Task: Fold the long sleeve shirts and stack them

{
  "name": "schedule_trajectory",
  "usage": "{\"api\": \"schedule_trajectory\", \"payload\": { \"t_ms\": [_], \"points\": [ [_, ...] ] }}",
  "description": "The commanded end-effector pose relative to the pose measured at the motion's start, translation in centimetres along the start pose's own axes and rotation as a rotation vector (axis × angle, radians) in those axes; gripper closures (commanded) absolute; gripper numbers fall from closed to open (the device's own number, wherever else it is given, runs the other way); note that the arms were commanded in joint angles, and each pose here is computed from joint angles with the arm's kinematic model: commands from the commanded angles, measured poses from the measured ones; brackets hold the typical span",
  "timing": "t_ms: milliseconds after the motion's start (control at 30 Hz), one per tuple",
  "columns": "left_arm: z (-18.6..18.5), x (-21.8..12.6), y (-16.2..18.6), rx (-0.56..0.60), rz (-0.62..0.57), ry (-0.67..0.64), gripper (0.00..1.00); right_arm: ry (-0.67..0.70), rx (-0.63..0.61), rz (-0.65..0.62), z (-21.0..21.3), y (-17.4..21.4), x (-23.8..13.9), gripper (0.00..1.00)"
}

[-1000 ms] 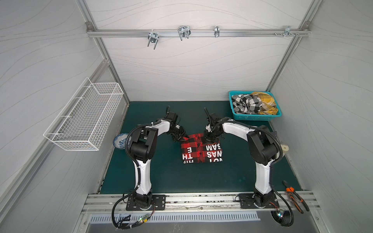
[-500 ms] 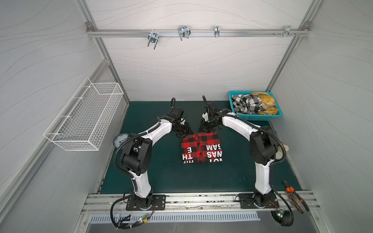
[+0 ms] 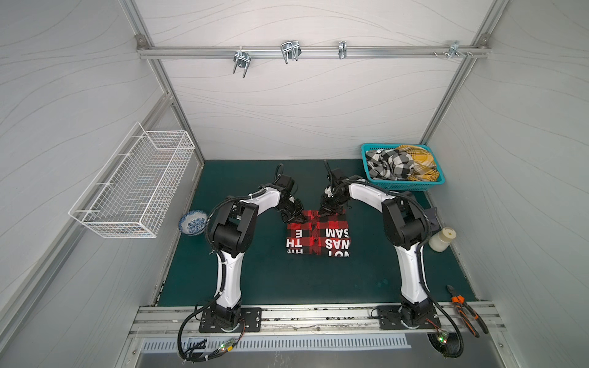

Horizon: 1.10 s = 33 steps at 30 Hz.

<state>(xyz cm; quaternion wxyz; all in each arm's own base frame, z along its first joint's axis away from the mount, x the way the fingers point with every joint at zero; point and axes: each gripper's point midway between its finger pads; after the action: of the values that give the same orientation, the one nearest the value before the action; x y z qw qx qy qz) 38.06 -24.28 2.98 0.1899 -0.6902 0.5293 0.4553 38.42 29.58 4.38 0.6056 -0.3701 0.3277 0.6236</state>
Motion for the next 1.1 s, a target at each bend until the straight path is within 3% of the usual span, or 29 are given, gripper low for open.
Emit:
{"api": "schedule_trajectory", "payload": {
  "t_ms": [0, 100, 267, 500, 733, 1067],
  "points": [
    [0.7, 0.6, -0.5, 0.017, 0.014, -0.045, 0.81, 0.034, -0.015, 0.002, -1.1, 0.1, -3.1, 0.83],
    [-0.5, -1.2, 0.4, 0.034, -0.013, 0.005, 0.79, 0.069, -0.096, -0.047, -0.6, 1.2, -6.7, 0.81],
    [-2.0, -4.8, 3.9, 0.115, -0.031, 0.040, 0.72, 0.094, -0.131, -0.073, -0.7, 4.3, -10.7, 0.79],
    [0.4, -8.0, 8.5, 0.173, -0.072, 0.030, 0.70, 0.003, -0.103, -0.068, 0.0, 8.9, -10.4, 0.78],
    [3.3, -5.2, 10.5, 0.143, 0.037, 0.026, 0.76, -0.051, -0.064, -0.027, -0.3, 10.6, -7.7, 0.78],
    [7.6, -1.3, 8.6, 0.067, 0.043, -0.131, 0.82, -0.003, 0.046, 0.030, -5.1, 11.1, -3.9, 0.79]
  ]
}}
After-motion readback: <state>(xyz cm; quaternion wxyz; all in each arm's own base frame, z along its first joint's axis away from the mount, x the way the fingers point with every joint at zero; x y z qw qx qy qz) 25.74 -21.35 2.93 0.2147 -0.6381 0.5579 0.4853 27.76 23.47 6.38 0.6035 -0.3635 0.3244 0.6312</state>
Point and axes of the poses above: each gripper's point midway between its finger pads, its own x axis out along the fingers, its own z axis along the line the jaws close on, y = z × x, and after that the axes turned 6 degrees about -x, right-handed
